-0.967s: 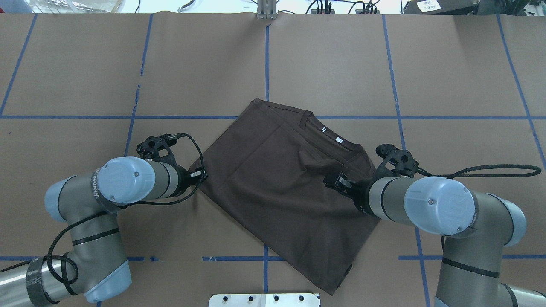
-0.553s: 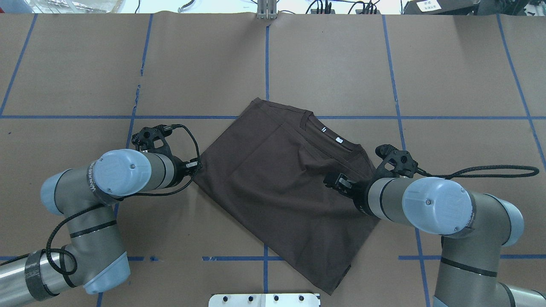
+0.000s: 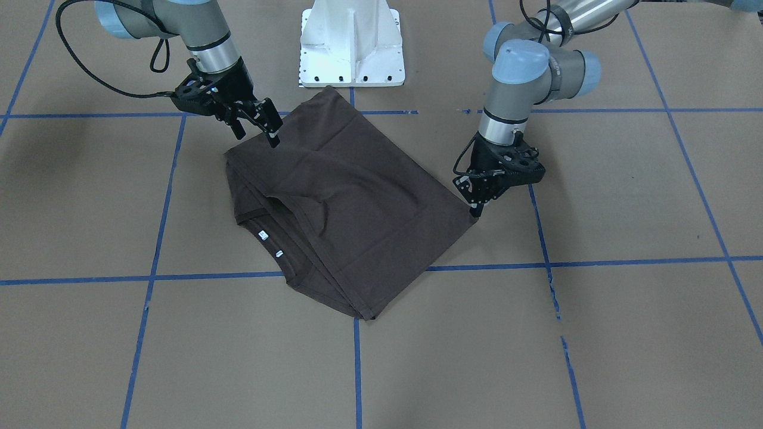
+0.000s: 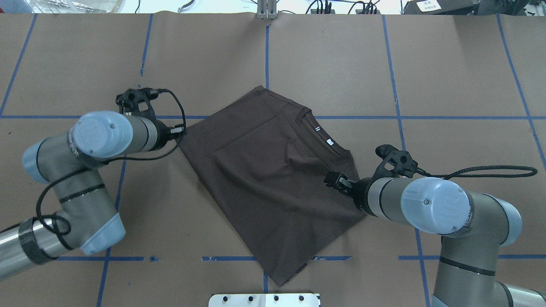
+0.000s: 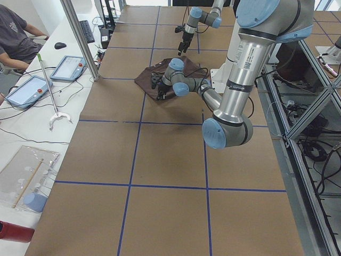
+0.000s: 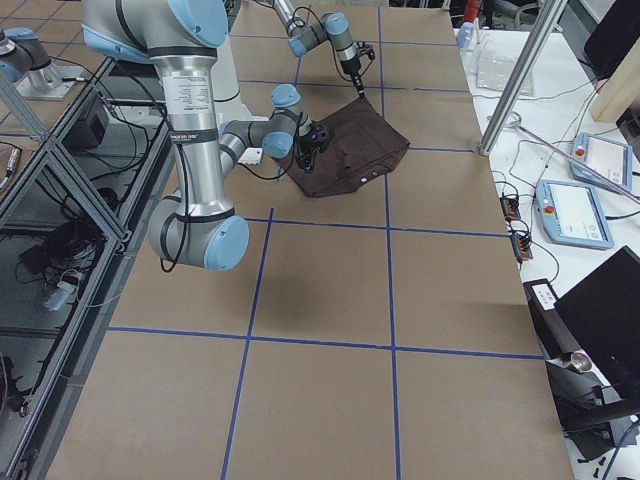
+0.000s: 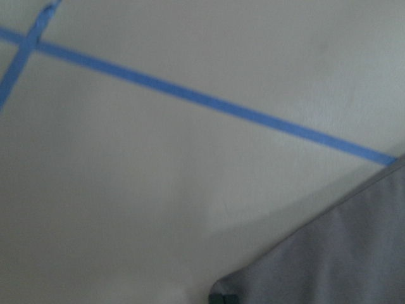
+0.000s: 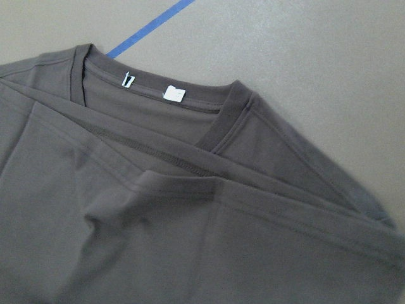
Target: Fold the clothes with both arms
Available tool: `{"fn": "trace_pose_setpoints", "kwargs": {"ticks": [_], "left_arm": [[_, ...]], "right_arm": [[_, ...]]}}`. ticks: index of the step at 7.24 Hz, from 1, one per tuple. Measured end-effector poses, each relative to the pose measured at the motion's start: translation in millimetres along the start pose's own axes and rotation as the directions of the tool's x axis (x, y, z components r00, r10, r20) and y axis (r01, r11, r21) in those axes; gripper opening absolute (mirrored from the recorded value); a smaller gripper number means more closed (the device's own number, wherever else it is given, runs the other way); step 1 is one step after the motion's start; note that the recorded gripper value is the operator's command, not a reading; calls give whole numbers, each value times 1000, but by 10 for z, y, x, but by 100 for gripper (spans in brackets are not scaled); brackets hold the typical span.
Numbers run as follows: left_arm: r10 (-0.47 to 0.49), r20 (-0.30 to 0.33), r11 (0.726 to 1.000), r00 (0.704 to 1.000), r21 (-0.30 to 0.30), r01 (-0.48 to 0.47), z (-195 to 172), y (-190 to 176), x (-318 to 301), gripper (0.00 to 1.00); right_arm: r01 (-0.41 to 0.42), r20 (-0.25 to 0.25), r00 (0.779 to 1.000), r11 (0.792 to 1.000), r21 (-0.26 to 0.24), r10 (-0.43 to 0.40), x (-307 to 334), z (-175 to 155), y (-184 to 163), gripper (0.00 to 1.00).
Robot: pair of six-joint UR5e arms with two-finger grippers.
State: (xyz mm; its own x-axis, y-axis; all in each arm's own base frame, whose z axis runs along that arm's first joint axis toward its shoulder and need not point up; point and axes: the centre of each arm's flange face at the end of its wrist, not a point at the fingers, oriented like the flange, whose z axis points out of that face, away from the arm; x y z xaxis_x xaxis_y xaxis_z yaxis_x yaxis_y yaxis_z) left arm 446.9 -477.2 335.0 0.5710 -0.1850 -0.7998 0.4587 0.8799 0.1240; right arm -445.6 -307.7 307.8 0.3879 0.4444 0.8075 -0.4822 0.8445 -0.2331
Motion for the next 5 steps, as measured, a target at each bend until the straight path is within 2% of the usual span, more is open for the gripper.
{"fn": "trace_pose_setpoints", "kwargs": {"ticks": [2,3,4,5], "left_arm": [[-8,5,994,1000,110,7,246,-1090,362,0],[-29,-9,987,1000,156,30,440,-1599,534,32],[-42,-23,982,999,185,46,567,-1946,632,38],[-43,-46,981,998,185,51,560,-2076,695,39]], "right_arm": [[1,9,1000,1000,-3,-1,-25,-12,17,100],[-1,21,1000,1000,-7,1,-93,-20,43,100],[-2,37,999,1000,-10,2,-210,1,104,100],[3,46,999,1000,-7,-3,-315,70,221,100]]}}
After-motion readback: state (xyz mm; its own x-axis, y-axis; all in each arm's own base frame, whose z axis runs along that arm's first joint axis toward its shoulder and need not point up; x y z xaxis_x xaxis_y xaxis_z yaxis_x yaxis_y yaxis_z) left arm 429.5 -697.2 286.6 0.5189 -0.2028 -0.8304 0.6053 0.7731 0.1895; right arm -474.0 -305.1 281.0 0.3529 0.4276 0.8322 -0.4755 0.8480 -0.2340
